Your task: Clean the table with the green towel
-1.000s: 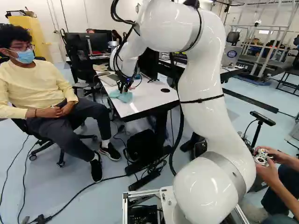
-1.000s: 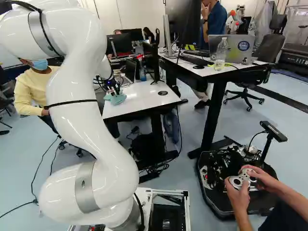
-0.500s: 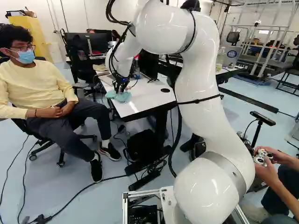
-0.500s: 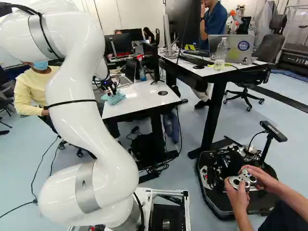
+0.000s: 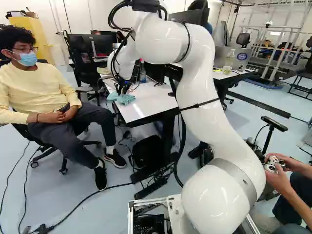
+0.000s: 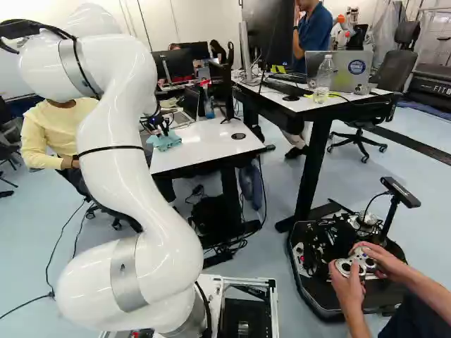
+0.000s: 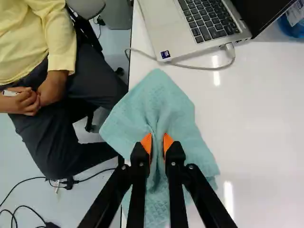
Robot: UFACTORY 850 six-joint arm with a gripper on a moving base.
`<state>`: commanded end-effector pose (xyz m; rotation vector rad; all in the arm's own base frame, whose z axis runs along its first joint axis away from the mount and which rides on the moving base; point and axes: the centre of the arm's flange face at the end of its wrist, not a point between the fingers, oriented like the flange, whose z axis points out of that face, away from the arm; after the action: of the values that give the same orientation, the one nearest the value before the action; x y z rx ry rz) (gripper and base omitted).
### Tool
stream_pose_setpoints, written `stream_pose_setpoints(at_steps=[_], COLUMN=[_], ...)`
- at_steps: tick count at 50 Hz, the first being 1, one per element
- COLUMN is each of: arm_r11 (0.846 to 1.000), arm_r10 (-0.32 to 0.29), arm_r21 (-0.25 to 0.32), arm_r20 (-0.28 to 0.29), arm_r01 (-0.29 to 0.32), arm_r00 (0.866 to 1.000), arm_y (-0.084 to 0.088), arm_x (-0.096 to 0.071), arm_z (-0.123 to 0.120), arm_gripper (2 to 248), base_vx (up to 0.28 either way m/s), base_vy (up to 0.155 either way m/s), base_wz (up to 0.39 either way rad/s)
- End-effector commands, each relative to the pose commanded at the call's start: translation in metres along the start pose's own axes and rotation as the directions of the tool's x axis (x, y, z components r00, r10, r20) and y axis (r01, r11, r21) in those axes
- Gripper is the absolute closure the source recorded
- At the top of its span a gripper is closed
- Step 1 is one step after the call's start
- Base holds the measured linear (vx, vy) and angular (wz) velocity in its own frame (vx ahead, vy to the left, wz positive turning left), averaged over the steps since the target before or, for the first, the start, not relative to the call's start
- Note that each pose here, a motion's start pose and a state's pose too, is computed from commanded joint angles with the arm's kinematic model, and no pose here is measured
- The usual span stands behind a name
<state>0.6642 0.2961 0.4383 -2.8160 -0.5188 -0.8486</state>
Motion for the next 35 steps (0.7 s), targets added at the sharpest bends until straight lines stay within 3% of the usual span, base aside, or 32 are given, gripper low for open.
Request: stream_pose_setpoints(at_steps=[18,35], arm_r11=[1.000,0.997], arm_r10=[0.025,0.059], arm_r21=[-0.016,-0.040], arm_r20=[-0.026,-0.025], arm_r01=[-0.025,-0.060], arm_r00=[0.999,0.998], arm_y=[0.022,0.054], arm_x=[0.017,0.016], arm_z=[0.014,0.010], arm_gripper=[199,199], base_vx=[0.000,0.000], base_vy=[0.000,0.000], base_wz=[0.000,0.000])
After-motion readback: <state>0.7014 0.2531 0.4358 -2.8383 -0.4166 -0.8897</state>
